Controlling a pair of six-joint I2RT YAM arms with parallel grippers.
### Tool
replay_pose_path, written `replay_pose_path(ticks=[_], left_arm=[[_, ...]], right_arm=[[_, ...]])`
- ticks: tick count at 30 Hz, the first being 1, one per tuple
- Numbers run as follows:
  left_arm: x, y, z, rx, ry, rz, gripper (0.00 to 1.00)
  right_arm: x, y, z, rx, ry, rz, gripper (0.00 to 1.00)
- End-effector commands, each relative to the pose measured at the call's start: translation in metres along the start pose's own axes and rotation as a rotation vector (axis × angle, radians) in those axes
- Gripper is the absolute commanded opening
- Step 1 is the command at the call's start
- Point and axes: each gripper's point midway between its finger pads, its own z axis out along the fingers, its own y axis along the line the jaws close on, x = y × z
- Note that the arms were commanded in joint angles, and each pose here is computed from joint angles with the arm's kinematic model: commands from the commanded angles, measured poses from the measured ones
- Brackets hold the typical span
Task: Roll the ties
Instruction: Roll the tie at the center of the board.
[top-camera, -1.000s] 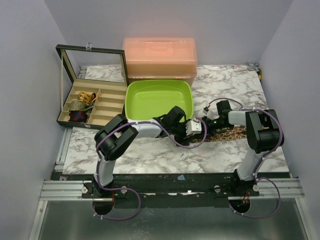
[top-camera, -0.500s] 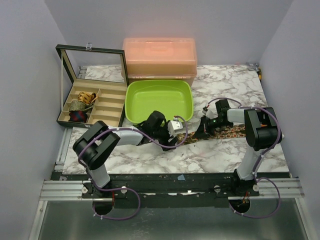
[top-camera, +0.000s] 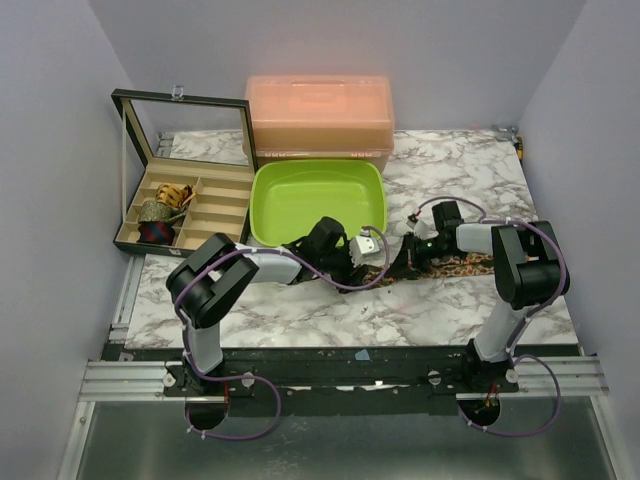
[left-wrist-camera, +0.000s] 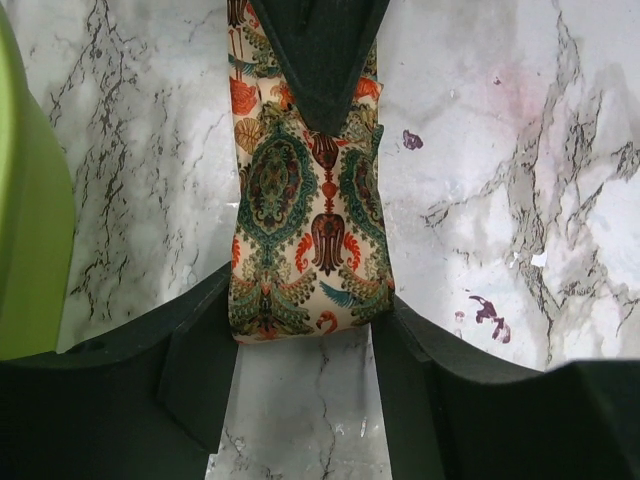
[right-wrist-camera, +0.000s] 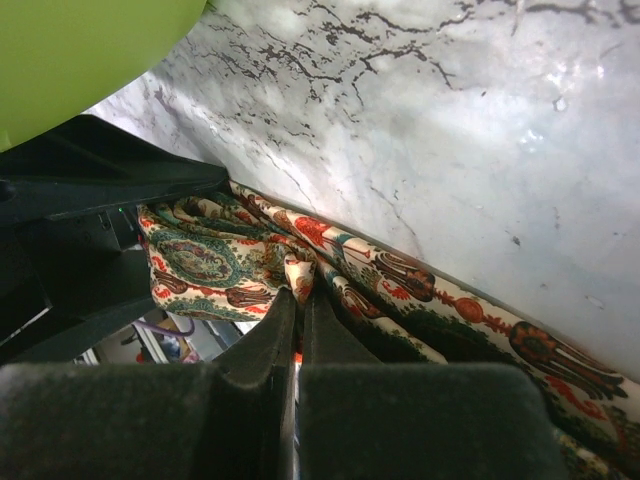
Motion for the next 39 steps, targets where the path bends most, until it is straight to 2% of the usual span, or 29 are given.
replay_pose_path(ticks=[1,5,9,11,13,17,20,24,28,35,39], left_arm=[[0.011,-0.008,-0.009,0.030,0.025,-0.018,0.56],[0.012,-0.015,-0.017,0.069,0.026,-0.060,0.72],[0.015,-0.011,-0.013,0.028,0.021,-0.041,0.76],[0.018,-0.002,-0.008,-0.003,0.038,-0.051,0.73],[0.019,0.003,-0.004,-0.009,0.051,-0.028,0.67],[0.023,0.007,-0.006,-0.002,0.070,0.054,0.43],[0.030,0.006,-0.014,0.011,0.077,0.105,0.35],[0.032,0.005,-0.022,0.021,0.065,0.165,0.34],[0.013,-0.001,-0.023,0.045,0.019,0.180,0.36],[-0.030,-0.018,-0.004,0.096,-0.051,0.133,0.37],[-0.042,-0.030,0.013,0.122,-0.074,0.133,0.38]], right_arm=[[0.003,-0.031,0.009,0.154,-0.045,0.035,0.00],[-0.001,-0.027,0.013,0.138,-0.083,0.083,0.00],[-0.002,-0.022,0.016,0.125,-0.091,0.091,0.00],[0.001,-0.019,0.017,0.115,-0.087,0.086,0.00],[0.003,-0.016,0.016,0.102,-0.081,0.083,0.00],[0.006,-0.003,0.010,0.062,-0.077,0.059,0.00],[0.002,0.010,0.003,0.039,-0.070,0.023,0.00],[-0.003,0.007,0.001,0.066,-0.071,0.004,0.00],[0.005,-0.015,0.013,0.119,-0.029,0.041,0.00],[0.011,-0.023,0.021,0.144,-0.017,0.045,0.00],[0.010,-0.022,0.024,0.136,-0.015,0.048,0.00]])
